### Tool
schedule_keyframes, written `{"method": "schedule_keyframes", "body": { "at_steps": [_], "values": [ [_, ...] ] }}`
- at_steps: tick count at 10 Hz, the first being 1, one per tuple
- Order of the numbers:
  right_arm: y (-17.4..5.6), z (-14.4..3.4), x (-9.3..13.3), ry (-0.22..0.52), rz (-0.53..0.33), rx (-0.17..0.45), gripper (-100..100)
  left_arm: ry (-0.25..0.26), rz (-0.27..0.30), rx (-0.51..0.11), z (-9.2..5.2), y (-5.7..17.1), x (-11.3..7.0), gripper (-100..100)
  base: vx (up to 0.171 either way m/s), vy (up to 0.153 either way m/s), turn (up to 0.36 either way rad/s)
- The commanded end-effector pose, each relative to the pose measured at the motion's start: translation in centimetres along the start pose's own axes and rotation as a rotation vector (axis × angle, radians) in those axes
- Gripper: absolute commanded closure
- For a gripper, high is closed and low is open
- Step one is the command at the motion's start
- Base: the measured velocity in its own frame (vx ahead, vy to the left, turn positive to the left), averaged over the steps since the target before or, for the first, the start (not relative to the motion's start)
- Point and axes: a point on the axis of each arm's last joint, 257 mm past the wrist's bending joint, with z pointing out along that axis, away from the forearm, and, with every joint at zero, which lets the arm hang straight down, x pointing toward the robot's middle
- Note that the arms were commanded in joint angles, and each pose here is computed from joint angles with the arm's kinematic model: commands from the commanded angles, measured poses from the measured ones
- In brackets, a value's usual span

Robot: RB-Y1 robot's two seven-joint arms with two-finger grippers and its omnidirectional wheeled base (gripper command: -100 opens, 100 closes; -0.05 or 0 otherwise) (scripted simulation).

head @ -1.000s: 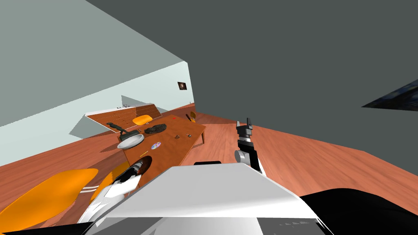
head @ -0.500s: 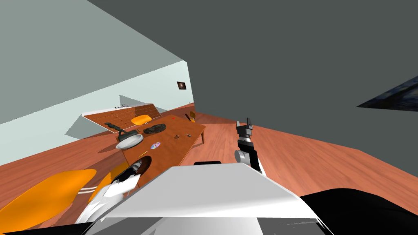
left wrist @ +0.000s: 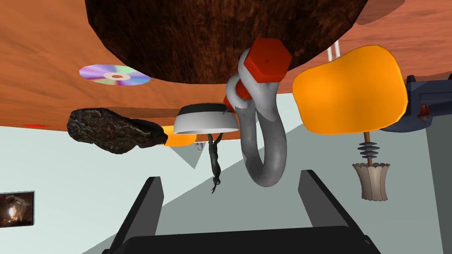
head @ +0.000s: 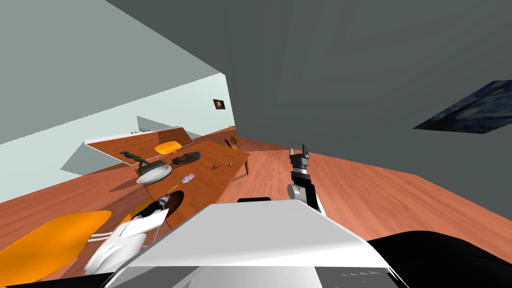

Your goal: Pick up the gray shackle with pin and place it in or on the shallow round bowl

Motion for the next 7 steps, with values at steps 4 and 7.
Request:
{"method": "schedule_keyframes", "body": {
  "at_steps": [4, 7],
  "values": [
    [0.0, 0.0, 0.0, 0.0, 0.0, 0.0, 0, 0.004, -0.017, -0.032, 0.3, 0.1, -3.1, -100, -0.074, -0.031, -0.076],
    [0.0, 0.0, 0.0, 0.0, 0.0, 0.0, 0, 0.003, -0.015, -0.028, 0.3, 0.0, -2.8, 0, -0.012, -0.003, -0.004]
  ]
}}
